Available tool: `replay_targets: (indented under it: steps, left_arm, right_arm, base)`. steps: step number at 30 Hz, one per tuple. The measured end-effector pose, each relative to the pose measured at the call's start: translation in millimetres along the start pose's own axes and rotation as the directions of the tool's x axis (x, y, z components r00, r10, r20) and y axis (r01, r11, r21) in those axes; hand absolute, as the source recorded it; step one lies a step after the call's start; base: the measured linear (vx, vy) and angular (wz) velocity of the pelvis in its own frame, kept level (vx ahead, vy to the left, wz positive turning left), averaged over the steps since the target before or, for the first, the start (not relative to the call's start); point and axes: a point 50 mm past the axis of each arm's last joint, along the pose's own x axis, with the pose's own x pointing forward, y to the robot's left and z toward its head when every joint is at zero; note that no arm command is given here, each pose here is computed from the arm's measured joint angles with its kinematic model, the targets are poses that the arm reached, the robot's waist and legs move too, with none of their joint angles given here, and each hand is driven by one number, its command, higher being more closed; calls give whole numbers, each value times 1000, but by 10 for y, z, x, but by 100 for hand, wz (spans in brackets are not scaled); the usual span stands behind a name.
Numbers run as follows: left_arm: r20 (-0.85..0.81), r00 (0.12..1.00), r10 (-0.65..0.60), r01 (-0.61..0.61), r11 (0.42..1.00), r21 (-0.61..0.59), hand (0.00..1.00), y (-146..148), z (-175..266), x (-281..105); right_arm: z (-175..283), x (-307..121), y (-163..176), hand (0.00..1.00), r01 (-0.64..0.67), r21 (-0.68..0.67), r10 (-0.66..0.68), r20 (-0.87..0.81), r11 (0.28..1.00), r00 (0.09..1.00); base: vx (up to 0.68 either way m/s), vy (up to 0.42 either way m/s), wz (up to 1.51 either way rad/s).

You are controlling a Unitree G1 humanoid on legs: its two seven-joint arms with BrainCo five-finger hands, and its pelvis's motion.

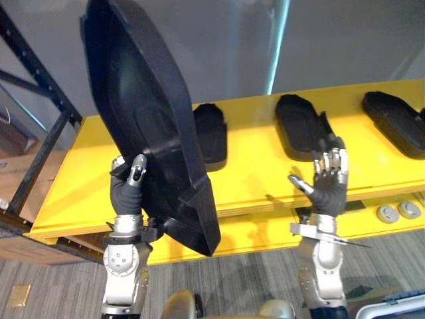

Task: Walk over and take plastic housings, then place them on the shelf

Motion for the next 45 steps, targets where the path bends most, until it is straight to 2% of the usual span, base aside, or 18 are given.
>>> replay_targets:
  steps: [6,12,18,23,27,31,33,37,42,45]
  left_arm:
    - [-69,996,52,-54,998,-20,100,-36,-33,-77]
    - [-142,976,167,-175,984,-43,100,-1,-81,-288]
    - [-146,963,227,-232,972,-22,100,75,-27,-405]
    - [-89,974,207,-211,977,-29,100,51,16,-340]
    - [-72,976,207,-210,977,-37,100,39,25,-303]
    - [-42,986,161,-161,987,-7,100,56,26,-197]
    - [-58,989,134,-131,990,59,100,116,-11,-188]
    - [-60,995,83,-76,990,117,100,191,-2,-121]
    - [-101,989,105,-92,988,127,100,179,-39,-117]
    - [-107,984,145,-126,977,171,100,209,-10,-169]
  right_arm:
    - [71,92,102,0,-69,5,69,53,998,996]
    - [87,114,19,0,-90,-19,91,53,996,994]
    - [90,86,-66,0,-78,-25,79,46,997,996]
    - [109,102,-109,0,-57,-36,59,58,998,997]
    - [115,149,-96,0,-88,-51,92,65,995,994]
    - [72,104,-88,0,1,-17,0,50,1000,999]
    - [19,52,-31,0,37,15,-38,25,999,999]
    - [5,37,109,0,-5,-4,5,25,1000,1000]
    - [8,45,70,0,-23,-27,24,24,999,999]
    - [70,144,98,0,-111,-25,113,64,993,992]
  base:
    - [45,44,4]
    - [25,-71,13]
    - [-31,-102,-3]
    - [-72,21,4]
    - [-57,254,-29]
    - [-90,408,-17]
    - [-162,326,-4]
    - [-44,167,26]
    - [97,22,32]
    - [76,-60,-7]
